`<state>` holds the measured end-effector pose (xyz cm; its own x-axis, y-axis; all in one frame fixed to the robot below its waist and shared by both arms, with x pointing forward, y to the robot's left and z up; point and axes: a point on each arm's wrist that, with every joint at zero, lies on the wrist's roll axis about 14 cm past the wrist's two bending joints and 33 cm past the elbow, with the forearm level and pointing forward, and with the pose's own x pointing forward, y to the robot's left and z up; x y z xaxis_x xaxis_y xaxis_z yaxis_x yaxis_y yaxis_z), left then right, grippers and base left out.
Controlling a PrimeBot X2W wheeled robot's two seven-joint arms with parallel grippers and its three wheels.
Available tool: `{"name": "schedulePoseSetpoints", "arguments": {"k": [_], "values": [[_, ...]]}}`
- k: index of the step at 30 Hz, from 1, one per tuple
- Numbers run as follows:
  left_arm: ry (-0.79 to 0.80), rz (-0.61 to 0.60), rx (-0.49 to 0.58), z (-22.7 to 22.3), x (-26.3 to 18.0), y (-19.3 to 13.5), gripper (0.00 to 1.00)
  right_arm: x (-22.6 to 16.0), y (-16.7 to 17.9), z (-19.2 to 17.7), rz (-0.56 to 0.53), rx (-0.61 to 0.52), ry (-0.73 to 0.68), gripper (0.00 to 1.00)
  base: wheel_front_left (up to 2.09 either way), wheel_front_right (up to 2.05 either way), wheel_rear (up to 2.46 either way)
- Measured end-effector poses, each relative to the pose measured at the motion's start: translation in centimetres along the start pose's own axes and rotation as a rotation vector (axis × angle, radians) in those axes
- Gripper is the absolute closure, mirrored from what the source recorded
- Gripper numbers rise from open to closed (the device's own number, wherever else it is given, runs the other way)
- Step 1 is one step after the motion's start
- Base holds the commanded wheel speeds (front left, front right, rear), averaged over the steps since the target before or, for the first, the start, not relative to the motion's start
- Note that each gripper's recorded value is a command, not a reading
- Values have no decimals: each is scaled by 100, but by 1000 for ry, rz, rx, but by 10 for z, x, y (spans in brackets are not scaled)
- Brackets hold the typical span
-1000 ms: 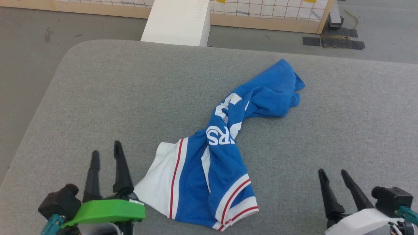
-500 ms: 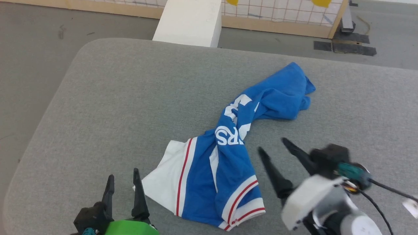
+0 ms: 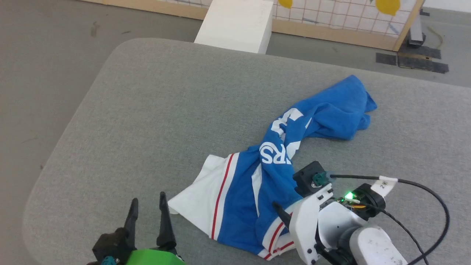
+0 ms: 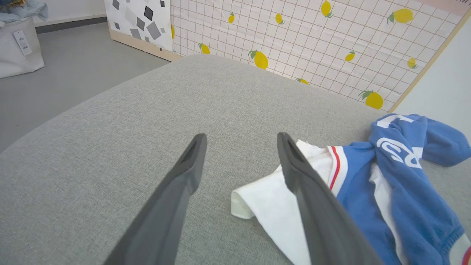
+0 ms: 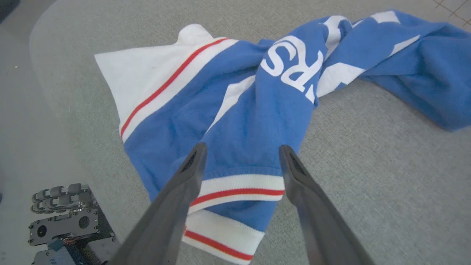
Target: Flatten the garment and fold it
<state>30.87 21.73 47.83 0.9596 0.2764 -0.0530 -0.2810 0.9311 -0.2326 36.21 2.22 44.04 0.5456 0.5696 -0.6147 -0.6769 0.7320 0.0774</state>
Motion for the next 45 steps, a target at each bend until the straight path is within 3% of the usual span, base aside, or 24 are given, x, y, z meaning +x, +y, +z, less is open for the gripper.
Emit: {"name": "schedulePoseSetpoints", "arguments": {"k": [5, 6, 8, 22, 23, 24, 25, 26, 31, 45], "values": [[11, 11, -13, -3, -2, 1, 0, 19, -4, -17, -7, -7, 50, 0, 0, 0, 0], [12, 12, -13, -3, -2, 1, 0, 22, -5, -18, -9, -1, 49, 51, 0, 0, 0], [14, 15, -14, -4, -2, 0, 0, 26, -7, -14, -11, 6, 23, 100, 0, 0, 0], [29, -49, -28, -9, 7, -20, 0, -4, -51, 64, -116, 65, -284, 100, 0, 0, 0], [29, -53, -29, -9, 8, -21, 0, -8, -54, 67, -125, 67, -300, 96, 0, 0, 0], [28, -59, -30, -9, 9, -23, 0, -12, -56, 71, -134, 67, -314, 73, 0, 0, 0], [27, -63, -30, -9, 9, -24, 0, -15, -56, 73, -137, 63, -325, 27, 0, 0, 0], [27, -67, -31, -9, 9, -25, 0, -17, -56, 76, -137, 59, -334, 0, 0, 0, 0], [29, -80, -38, -9, 10, -30, 0, -12, -39, 70, -87, 54, -303, 0, 0, 0, 0], [60, 20, -59, -16, 5, -6, 0, 49, -6, -9, 21, -39, 61, 0, 0, 0, 0]]}}
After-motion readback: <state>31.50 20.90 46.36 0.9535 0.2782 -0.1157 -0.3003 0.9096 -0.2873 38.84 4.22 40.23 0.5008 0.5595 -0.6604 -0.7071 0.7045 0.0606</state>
